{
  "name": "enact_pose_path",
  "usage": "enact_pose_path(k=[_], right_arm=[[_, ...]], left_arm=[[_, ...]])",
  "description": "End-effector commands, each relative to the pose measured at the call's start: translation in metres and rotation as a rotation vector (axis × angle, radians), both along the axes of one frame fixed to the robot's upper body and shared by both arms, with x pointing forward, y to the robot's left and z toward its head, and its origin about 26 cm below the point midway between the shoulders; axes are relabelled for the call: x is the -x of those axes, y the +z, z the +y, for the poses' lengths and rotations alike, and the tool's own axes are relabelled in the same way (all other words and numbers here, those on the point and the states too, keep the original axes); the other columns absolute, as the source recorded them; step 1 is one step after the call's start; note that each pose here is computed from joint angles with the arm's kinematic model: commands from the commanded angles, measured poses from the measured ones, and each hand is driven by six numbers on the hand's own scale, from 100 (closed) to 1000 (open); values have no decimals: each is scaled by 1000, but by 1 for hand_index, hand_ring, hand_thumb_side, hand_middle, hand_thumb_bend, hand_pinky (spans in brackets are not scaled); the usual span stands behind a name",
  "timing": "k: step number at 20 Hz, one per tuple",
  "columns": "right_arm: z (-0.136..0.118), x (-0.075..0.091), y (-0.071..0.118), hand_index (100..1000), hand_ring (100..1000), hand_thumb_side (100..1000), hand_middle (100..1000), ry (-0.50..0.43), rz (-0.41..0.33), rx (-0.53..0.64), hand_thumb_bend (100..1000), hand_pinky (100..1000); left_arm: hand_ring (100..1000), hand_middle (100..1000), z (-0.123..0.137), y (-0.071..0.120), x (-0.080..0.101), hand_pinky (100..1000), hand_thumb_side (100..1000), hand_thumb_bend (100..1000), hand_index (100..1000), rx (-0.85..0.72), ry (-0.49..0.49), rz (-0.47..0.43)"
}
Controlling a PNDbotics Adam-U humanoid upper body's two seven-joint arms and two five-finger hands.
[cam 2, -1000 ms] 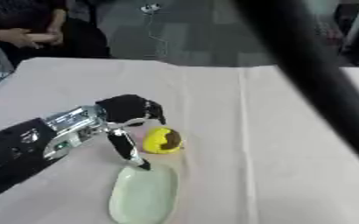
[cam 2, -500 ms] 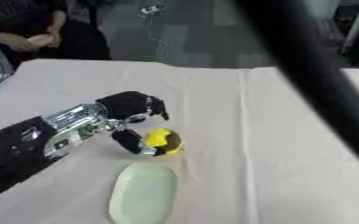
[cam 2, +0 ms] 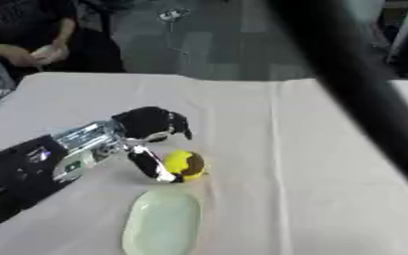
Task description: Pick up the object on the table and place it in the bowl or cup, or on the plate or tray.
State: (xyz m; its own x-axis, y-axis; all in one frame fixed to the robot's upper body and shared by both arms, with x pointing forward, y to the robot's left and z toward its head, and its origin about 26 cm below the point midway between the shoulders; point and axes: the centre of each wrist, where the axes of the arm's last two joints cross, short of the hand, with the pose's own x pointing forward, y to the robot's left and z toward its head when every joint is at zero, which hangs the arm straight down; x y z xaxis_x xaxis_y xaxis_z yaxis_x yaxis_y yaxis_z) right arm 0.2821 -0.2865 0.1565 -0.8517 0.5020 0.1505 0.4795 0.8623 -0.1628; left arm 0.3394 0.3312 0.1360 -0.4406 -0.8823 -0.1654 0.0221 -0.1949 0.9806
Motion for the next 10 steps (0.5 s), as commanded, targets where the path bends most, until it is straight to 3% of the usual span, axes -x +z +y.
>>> enact_pose_path(k=[1,10], right_arm=[[-5,0,12,449,331,655,297,198,-356,-175,535,377],[-3,-1,13,449,331,658,297,203,-363,-183,528,376]], left_arm=[[633,700,3,5,-2,618,569,530,786,-21,4,-9],[632,699,6,-4,-5,617,556,540,786,-39,11,13]])
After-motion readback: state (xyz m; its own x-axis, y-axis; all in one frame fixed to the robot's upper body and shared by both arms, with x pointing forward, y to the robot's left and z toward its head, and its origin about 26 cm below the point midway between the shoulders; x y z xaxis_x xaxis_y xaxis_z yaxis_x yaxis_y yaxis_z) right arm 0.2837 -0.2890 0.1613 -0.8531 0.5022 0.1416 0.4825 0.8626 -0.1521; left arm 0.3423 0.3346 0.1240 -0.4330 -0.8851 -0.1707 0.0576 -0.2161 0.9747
